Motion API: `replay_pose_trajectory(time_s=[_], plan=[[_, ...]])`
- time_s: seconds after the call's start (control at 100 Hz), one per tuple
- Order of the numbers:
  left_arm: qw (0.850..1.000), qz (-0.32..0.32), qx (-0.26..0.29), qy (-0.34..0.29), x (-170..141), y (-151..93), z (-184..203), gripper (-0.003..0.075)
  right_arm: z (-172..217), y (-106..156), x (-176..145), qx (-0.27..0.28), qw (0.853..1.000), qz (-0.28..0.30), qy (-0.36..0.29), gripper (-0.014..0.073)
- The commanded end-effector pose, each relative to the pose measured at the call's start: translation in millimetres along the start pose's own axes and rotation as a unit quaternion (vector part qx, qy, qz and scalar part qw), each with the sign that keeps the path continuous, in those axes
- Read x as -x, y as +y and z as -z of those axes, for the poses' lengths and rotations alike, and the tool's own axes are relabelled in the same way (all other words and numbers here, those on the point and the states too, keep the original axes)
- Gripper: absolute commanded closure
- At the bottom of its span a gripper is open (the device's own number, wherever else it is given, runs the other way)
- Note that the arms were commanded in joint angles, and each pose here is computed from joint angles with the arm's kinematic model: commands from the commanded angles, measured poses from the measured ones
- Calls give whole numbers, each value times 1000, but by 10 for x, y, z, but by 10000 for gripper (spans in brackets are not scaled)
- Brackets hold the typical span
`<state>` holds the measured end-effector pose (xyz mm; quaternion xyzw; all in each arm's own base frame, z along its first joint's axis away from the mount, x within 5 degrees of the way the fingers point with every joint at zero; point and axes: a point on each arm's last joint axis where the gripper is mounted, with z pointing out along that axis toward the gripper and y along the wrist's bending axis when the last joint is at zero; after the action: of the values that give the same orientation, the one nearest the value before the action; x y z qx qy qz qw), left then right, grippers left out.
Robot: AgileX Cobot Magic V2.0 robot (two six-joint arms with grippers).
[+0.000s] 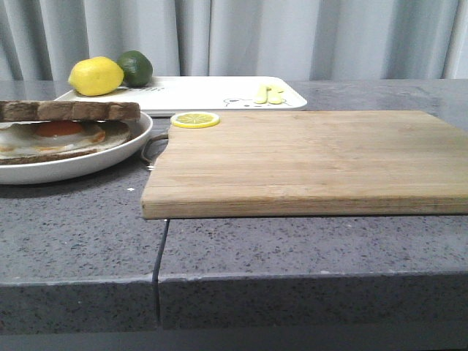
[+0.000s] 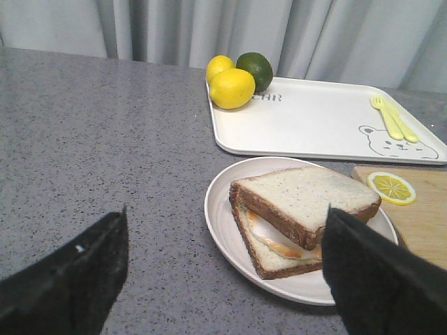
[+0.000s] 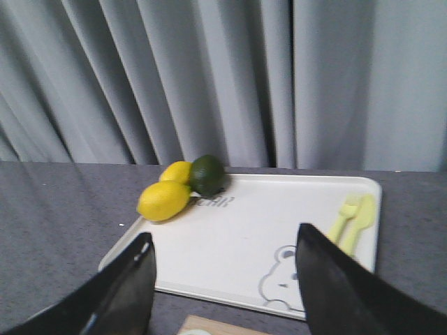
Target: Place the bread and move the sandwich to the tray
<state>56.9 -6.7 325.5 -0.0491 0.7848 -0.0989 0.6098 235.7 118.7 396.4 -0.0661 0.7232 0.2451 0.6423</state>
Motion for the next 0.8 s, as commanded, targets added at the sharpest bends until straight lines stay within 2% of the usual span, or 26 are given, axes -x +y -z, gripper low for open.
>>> replay_pose_trajectory(time_s=[0.0,0.22,0.42,0.79], plan=[[999,7,-13,-45,160,-40,21,185,342,-109,160,-23,998,32,-53,149],[999,7,-13,-45,160,-40,21,185,976,-359,-9,-82,991,70,-82,149],[999,7,-13,-45,160,-40,21,185,1457,-425,-278,-112,984,96,-95,149],[999,7,-13,-45,160,-40,21,185,1826,-455,-802,-111,985,99,-92,149]])
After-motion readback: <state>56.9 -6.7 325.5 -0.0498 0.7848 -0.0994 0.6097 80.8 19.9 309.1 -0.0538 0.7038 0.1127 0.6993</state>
